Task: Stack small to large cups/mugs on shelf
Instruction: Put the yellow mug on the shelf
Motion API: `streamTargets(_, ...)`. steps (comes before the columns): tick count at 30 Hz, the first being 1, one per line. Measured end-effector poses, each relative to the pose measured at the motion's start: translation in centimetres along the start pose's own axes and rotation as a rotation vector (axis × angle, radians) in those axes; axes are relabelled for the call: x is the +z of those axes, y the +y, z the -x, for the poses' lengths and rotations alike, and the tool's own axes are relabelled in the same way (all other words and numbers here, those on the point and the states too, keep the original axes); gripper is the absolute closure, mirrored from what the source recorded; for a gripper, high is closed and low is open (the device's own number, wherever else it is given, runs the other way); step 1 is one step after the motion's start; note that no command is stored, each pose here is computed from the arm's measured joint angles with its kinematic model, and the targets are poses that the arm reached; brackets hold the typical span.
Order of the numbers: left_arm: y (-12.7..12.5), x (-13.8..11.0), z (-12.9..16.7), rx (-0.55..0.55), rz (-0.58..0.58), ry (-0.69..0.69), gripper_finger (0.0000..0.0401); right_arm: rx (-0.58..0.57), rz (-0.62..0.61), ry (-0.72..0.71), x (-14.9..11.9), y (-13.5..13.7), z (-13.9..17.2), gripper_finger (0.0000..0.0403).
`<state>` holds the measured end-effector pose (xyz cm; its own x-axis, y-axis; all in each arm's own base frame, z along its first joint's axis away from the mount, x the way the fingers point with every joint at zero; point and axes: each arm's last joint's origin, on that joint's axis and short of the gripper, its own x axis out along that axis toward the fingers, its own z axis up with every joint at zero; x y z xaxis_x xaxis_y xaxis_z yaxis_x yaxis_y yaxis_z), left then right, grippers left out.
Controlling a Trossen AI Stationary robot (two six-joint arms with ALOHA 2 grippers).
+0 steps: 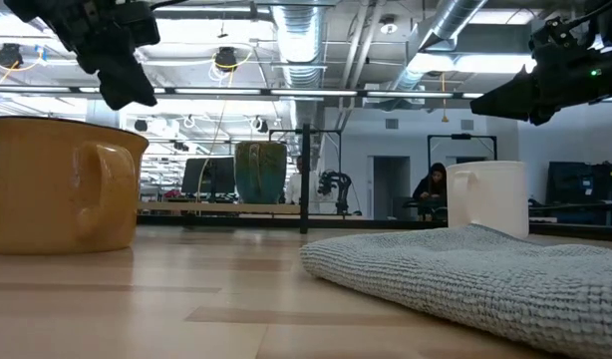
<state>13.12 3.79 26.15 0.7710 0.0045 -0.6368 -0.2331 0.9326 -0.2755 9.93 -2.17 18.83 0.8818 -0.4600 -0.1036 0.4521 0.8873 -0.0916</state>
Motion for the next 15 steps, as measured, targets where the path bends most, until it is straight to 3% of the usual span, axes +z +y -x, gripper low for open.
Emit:
streamTargets(8,0.06,-0.44,0.01,0.006,0.03,0.045,0.0292,0.0,0.0,0.0,0.0,0.0,0.0,0.0234)
streamTargets(15,0.17,-0.51,0.02,0.04,0.039,0.048,0.0241,0.0,0.001,0.0,0.0,0.0,0.0,0.0234)
